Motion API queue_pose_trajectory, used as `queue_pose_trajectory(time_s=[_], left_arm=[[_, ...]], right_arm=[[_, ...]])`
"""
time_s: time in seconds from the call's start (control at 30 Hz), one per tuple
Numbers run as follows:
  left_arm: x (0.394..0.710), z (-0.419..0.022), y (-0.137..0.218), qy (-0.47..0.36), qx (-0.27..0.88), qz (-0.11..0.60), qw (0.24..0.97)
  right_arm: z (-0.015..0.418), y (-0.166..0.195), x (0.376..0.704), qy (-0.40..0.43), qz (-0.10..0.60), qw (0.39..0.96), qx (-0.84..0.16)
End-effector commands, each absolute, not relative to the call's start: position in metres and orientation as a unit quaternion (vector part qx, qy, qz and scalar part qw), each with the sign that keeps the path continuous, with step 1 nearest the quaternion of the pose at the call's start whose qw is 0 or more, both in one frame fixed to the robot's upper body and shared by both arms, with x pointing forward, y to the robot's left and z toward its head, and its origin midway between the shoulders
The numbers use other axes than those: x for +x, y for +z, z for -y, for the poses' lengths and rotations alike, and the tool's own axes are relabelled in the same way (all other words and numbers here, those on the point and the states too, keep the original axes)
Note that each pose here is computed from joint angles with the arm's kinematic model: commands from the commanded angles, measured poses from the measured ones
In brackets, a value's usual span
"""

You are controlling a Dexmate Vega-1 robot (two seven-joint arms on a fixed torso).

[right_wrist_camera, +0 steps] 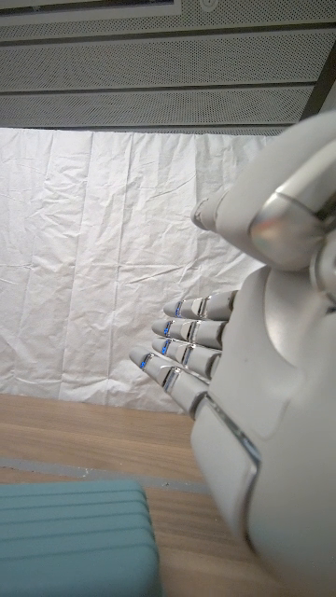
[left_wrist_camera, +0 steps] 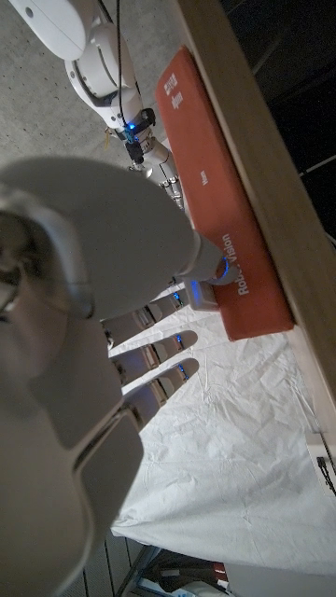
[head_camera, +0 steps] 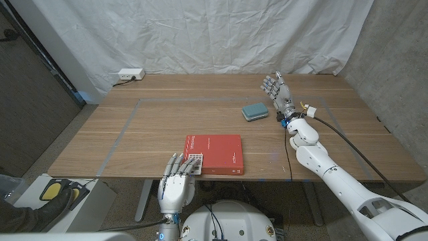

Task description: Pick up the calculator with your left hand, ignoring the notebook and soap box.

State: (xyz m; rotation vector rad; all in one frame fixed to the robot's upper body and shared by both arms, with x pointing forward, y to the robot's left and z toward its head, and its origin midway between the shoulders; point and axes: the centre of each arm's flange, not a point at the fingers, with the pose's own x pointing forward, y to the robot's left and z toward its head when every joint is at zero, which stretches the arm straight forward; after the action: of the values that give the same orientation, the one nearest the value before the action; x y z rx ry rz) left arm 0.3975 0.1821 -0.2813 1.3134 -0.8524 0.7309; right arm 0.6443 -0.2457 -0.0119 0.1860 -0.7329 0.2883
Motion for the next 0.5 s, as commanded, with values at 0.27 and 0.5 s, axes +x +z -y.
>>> queue_pose_trajectory(time_s=[0.27, 0.5], left_arm=[[0.3942, -0.1793, -0.2826, 0.321, 0.572, 0.379, 0.652], [0.3912, -0.1828, -0.2813, 0.324, 0.563, 0.38, 0.659]], right_arm=[[0.2507, -0.0147, 0.6366, 0.139, 0.356, 0.92, 0.088], [0.2525, -0.0185, 0.6334, 0.136, 0.356, 0.92, 0.09]])
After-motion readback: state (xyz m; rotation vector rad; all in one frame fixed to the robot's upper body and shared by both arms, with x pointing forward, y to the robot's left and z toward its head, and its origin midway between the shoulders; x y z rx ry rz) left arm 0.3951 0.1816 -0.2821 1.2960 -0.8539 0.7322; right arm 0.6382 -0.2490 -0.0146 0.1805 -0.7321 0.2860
